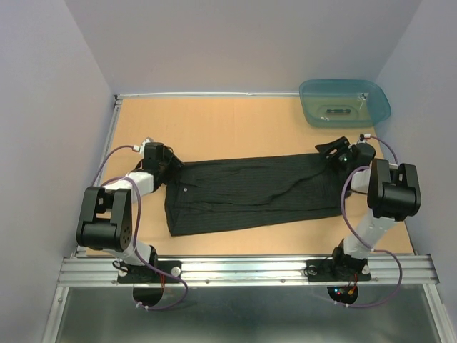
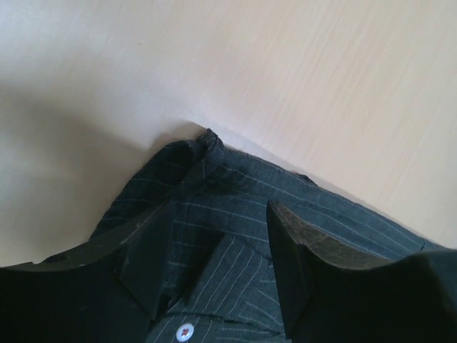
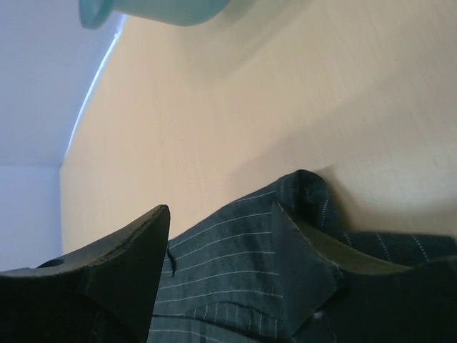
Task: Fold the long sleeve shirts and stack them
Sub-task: Fold the shirt
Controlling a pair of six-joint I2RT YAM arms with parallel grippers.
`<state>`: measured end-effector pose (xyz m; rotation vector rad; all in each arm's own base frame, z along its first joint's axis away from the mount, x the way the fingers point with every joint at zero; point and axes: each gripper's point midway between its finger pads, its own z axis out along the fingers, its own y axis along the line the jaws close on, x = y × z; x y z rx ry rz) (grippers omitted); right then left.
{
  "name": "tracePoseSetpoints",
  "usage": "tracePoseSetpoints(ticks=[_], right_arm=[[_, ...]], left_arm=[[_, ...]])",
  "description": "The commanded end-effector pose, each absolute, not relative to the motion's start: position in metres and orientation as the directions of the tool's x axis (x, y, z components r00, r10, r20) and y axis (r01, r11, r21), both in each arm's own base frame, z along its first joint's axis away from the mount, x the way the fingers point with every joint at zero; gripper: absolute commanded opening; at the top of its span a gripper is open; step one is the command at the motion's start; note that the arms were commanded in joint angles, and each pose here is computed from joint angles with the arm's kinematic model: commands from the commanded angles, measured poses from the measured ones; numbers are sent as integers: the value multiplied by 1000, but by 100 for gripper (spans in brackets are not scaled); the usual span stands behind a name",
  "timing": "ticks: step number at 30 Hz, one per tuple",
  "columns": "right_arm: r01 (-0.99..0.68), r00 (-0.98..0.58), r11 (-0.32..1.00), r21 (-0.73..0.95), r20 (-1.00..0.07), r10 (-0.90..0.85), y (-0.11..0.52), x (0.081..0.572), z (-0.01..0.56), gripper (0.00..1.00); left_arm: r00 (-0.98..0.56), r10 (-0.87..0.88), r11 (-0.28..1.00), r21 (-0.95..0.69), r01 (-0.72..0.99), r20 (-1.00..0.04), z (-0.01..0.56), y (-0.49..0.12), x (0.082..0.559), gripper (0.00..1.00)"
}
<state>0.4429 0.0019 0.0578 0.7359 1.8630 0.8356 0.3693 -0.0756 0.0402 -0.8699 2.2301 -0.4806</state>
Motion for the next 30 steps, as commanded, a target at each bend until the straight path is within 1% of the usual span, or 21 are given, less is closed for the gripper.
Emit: tracePoseSetpoints(ticks=[1,4,6,7,8,9,10,11,12,14,15,16,17,18,20,21,23,24,26,28,30], right_arm=[[38,-410,636,771,-569,713,11,442,94,65],[14,-423,628,778,-565,709,19,436,116,65],[68,-464,662,746,-564,683,24,427,111,65],[59,-481,693,718,-588,651,35,423,120,66],[138,-511,753,644,-605,611,31,417,108,66],[158,-527,784,600,-620,580,34,411,106,67],[167,-527,812,559,-645,553,38,405,113,67],[228,-568,839,494,-633,527,44,389,98,68],[248,-592,846,472,-618,518,50,379,93,68],[274,-615,851,448,-599,513,60,361,89,68],[306,-640,843,443,-560,526,63,344,75,68],[278,-647,845,457,-560,517,71,339,80,68],[254,-654,844,472,-559,510,78,336,83,68],[213,-671,840,498,-551,497,89,334,88,67],[105,-689,826,554,-559,462,114,333,105,67],[16,-696,793,609,-563,445,132,333,122,67],[-82,-686,732,677,-571,452,152,333,145,67],[-92,-680,717,691,-570,462,154,334,148,67],[-115,-666,702,703,-579,471,157,335,148,67],[-89,-686,693,715,-549,478,159,337,138,67],[-74,-695,676,733,-525,492,162,339,132,66]], left_arm=[[-535,-648,757,-535,-374,-543,76,-71,373,68],[-536,-597,792,-543,-278,-597,109,-81,379,74],[-542,-564,812,-536,-230,-622,126,-86,379,76],[-543,-513,842,-512,-168,-665,140,-90,383,78],[-556,-481,859,-490,-146,-677,143,-93,382,79],[-566,-441,879,-463,-115,-696,146,-95,382,79],[-564,-386,902,-427,-64,-731,157,-100,386,83],[-592,-350,915,-400,-51,-726,153,-102,383,84],[-603,-326,921,-389,-29,-728,154,-106,383,90],[-635,-285,922,-386,22,-718,153,-119,382,92],[-646,-273,921,-388,39,-713,152,-124,381,92],[-668,-243,920,-386,72,-704,148,-137,379,92],[-677,-241,920,-386,68,-695,145,-138,379,92],[-688,-219,917,-388,98,-692,145,-152,375,89],[-709,-200,906,-403,129,-676,143,-173,368,87],[-724,-173,887,-425,181,-668,145,-201,355,86],[-727,-143,841,-470,269,-672,156,-239,340,83],[-728,-90,800,-485,354,-679,162,-269,321,80],[-691,-49,743,-489,456,-721,175,-305,308,77],[-640,35,676,-454,580,-767,186,-344,284,71],[-608,89,643,-421,640,-789,182,-368,277,70]])
